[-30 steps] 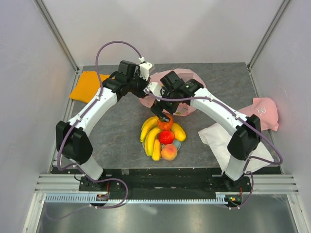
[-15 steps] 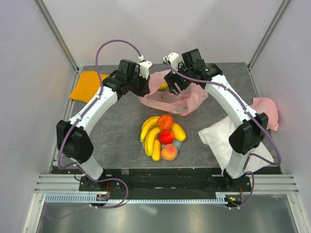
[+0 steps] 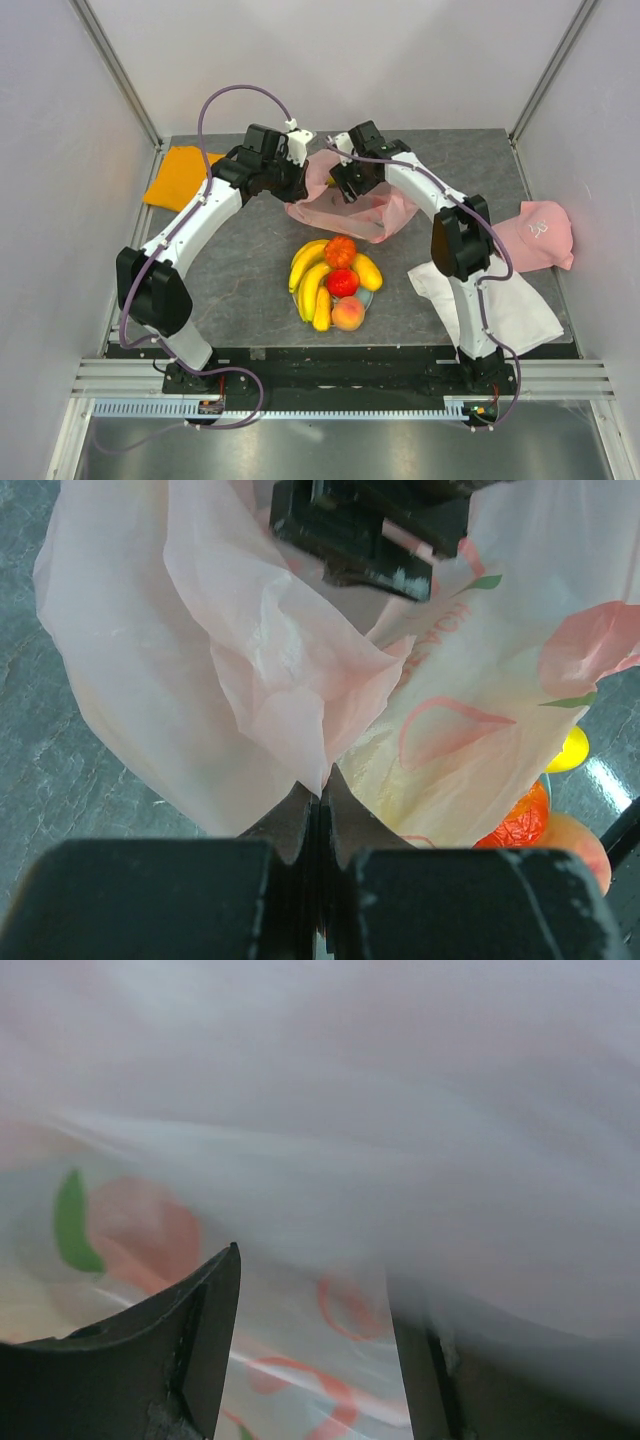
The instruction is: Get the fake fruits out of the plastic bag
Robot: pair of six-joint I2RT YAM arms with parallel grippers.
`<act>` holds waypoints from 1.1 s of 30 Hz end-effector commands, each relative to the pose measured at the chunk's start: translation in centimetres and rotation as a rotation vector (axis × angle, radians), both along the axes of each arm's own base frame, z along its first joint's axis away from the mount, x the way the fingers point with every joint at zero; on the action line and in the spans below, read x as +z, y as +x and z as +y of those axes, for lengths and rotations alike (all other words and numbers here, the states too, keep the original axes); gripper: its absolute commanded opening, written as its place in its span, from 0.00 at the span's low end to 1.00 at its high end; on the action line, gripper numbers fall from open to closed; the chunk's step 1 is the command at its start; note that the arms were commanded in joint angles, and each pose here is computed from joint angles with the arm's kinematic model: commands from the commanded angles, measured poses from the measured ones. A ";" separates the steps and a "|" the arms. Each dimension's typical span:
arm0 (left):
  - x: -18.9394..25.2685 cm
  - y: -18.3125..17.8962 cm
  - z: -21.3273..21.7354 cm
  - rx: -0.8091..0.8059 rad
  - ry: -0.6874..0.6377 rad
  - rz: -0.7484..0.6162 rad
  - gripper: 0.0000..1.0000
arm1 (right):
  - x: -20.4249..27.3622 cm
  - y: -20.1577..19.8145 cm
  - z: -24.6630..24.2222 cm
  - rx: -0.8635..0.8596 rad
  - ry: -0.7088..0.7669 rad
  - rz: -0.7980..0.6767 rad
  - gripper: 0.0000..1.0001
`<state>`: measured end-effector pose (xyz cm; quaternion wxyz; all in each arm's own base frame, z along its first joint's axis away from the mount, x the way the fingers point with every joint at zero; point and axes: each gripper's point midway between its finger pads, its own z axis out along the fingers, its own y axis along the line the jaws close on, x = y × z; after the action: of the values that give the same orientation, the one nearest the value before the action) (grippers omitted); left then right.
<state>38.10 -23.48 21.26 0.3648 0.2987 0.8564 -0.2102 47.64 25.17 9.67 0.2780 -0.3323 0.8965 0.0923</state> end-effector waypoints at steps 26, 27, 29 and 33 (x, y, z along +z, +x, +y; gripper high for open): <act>2.7 -5.6 -8.7 -0.348 -0.156 0.133 0.02 | 2.1 -4.2 -9.5 -0.232 0.076 0.108 0.77; 2.6 -5.5 -8.6 -0.351 -0.149 0.126 0.01 | 2.1 -3.8 -8.9 -0.228 0.093 0.114 0.78; 2.1 -5.2 -8.3 -0.333 -0.128 0.130 0.02 | 1.9 -2.4 -7.8 -0.231 0.141 0.120 0.83; 1.7 -5.1 -8.1 -0.317 -0.113 0.134 0.02 | 2.2 -0.1 -6.0 -0.224 0.216 0.106 0.88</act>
<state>33.16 -32.18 21.91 0.2687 0.3895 0.8109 -0.3443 44.06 16.37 7.99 0.2066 -0.2061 0.9486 0.1227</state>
